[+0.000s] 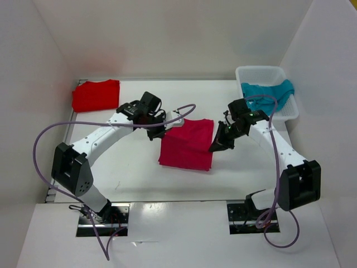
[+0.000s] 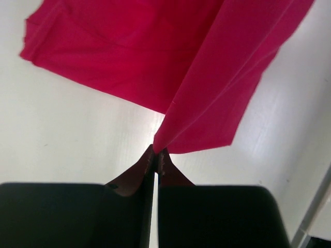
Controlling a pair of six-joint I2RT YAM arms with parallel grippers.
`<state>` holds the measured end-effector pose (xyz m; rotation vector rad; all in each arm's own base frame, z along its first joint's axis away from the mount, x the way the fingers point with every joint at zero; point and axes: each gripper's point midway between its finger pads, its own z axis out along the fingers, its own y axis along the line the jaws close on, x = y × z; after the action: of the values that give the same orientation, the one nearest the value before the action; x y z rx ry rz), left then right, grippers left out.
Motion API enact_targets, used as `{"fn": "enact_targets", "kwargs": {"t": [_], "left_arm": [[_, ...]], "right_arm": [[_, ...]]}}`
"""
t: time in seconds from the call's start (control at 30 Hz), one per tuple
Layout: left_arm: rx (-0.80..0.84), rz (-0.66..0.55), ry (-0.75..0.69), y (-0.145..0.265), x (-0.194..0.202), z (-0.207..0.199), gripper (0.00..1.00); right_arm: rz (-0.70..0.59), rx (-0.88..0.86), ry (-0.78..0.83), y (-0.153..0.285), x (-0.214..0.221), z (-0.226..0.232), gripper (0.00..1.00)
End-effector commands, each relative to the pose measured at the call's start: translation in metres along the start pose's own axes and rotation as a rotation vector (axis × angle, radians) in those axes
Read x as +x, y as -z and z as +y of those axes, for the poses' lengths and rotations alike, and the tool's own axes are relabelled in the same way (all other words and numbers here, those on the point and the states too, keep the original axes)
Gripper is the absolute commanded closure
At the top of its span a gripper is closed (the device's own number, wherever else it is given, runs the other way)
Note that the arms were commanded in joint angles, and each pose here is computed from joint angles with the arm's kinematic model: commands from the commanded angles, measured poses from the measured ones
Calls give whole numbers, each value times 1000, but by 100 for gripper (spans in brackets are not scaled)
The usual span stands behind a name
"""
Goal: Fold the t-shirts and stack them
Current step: Fold the long partially folded tshirt into a neat square
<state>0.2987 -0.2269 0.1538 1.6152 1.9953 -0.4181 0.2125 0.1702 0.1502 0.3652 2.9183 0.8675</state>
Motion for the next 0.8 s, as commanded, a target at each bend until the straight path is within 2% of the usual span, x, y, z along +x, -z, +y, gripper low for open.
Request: {"fn": "enact_targets", "kwargs": {"t": [0.0,0.13,0.33,0.6,0.77], "left_arm": [[-132,-92,2,13,-30,37,100],[-227,-119,21,10,-38,65,100],[-315,-149,30,1,-45,95,100],[-309,-135,54,-23,-44,113,100],[-305,-94,85,-39,-25,123,100]], "right_arm": [[-146,-79,89,21,-45,27,100],[-204,-95,82,20,-71,31,100],[-209,-90,41,7,-93,19,100],[-205,-105,-32,-9,-128,1,100],[-174,-142,-53,-33,-149,-10,100]]}}
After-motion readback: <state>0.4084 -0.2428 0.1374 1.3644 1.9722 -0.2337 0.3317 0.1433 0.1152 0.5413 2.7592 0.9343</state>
